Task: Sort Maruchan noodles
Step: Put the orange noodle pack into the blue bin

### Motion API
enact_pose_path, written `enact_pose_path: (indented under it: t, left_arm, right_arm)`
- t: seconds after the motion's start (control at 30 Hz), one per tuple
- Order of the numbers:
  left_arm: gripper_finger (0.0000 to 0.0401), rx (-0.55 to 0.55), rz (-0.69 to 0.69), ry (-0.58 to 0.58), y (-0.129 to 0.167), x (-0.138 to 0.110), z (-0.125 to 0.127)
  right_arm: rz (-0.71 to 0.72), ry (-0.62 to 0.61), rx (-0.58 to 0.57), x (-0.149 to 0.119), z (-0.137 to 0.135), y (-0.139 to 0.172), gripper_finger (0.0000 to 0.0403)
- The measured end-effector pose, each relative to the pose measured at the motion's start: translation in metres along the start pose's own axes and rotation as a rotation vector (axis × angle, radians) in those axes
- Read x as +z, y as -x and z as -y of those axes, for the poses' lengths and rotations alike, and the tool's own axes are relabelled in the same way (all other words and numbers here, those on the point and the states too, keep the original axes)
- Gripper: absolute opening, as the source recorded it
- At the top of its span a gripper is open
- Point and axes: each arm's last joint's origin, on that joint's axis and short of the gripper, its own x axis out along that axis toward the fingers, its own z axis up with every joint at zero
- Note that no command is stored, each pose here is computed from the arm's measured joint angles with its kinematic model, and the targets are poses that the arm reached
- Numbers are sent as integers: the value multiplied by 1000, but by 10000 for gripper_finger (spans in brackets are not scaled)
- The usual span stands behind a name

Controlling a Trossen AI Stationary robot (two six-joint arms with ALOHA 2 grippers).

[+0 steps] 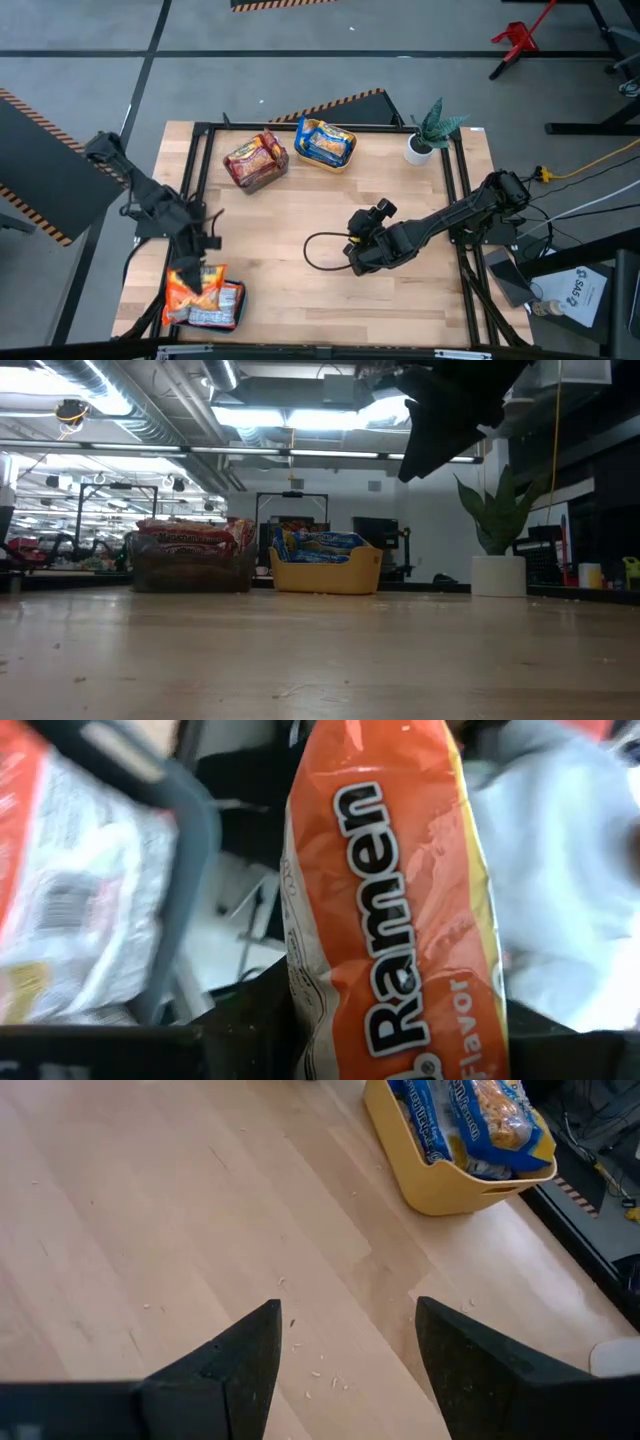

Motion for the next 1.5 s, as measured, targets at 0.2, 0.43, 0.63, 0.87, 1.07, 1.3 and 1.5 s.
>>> enact_pose_path:
  t: [0.2, 0.43, 0.63, 0.87, 1.07, 1.3, 1.5]
  left_arm:
    - [156, 52, -12, -27, -16, -2, -21]
    - [156, -26, -11, -127, -39, 1, -21]
    - [156, 73, -132, -158, -58, -1, -35]
    - [156, 115, -132, -225, -67, 4, -43]
    - [156, 130, -85, -255, -74, 9, -46]
    - [156, 133, -164, -245, -83, 8, -51]
    - [156, 162, -163, -232, -86, 10, -56]
  right_arm:
    - [1, 5, 0, 0, 0, 0, 220]
    - [1, 9, 0, 0, 0, 0, 220]
    - [0, 9, 0, 0, 0, 0, 220]
    - [2, 8, -1, 0, 0, 0, 220]
    - [7, 7, -4, 0, 0, 0, 220]
    - [7, 7, -4, 0, 0, 0, 220]
    - [1, 7, 1, 0, 0, 0, 220]
